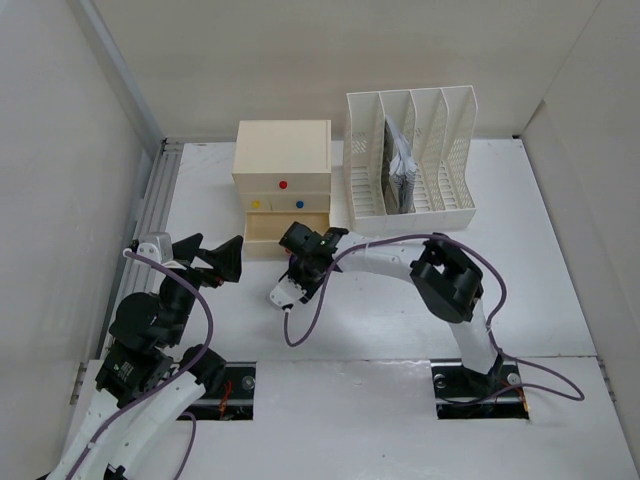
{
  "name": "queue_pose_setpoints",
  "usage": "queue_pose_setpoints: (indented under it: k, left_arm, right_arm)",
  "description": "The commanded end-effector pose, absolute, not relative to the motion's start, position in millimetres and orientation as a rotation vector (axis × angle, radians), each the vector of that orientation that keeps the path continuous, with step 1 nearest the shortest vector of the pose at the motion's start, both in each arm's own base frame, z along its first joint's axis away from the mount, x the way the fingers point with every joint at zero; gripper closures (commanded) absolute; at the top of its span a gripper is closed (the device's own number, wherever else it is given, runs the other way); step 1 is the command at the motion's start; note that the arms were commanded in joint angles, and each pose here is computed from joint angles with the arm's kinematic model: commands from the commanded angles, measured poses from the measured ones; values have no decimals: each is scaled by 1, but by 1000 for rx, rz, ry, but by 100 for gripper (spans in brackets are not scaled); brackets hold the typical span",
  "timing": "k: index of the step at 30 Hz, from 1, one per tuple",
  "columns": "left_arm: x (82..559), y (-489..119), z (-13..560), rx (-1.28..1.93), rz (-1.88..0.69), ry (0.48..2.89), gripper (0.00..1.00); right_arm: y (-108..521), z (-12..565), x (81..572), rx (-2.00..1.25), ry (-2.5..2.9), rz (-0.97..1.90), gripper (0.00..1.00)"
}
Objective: Organize the desk
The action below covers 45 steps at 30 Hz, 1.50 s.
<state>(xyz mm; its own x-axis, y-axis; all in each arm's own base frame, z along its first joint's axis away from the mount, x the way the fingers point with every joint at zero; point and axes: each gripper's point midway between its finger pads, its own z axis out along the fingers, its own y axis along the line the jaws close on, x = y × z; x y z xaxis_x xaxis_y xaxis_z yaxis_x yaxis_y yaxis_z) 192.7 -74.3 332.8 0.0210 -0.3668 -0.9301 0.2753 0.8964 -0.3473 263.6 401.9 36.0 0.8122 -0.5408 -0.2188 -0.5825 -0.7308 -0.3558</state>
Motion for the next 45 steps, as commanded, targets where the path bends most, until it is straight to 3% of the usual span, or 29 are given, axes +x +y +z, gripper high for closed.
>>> queue_pose_setpoints:
  k: [1, 10, 14, 20, 34, 38, 39, 45]
  left_arm:
    - [194, -75, 339, -77, -506, 1443, 2]
    - [192, -74, 341, -79, -510, 1434, 1]
    - [190, -73, 342, -81, -513, 1426, 1]
    - [188, -72, 342, -81, -513, 1425, 1]
    - [187, -69, 343, -91, -510, 1416, 1]
    - [187, -69, 343, -91, -510, 1416, 1]
    - [187, -69, 343, -91, -510, 1416, 1]
    - [187, -69, 343, -91, -510, 1416, 1]
  right_arm:
    - [414, 41, 258, -2603, 764, 189, 55]
    - [411, 20, 246, -2714, 747, 295, 55]
    - [399, 4, 232, -2821, 806, 413, 62]
    - [372, -13, 208, -2958, 901, 574, 62]
    - [336, -29, 181, -3030, 1101, 644, 57]
    - [337, -33, 179, -3006, 1168, 658, 76]
    - [340, -33, 180, -2989, 1183, 649, 85]
    - [393, 19, 212, -2660, 1274, 512, 97]
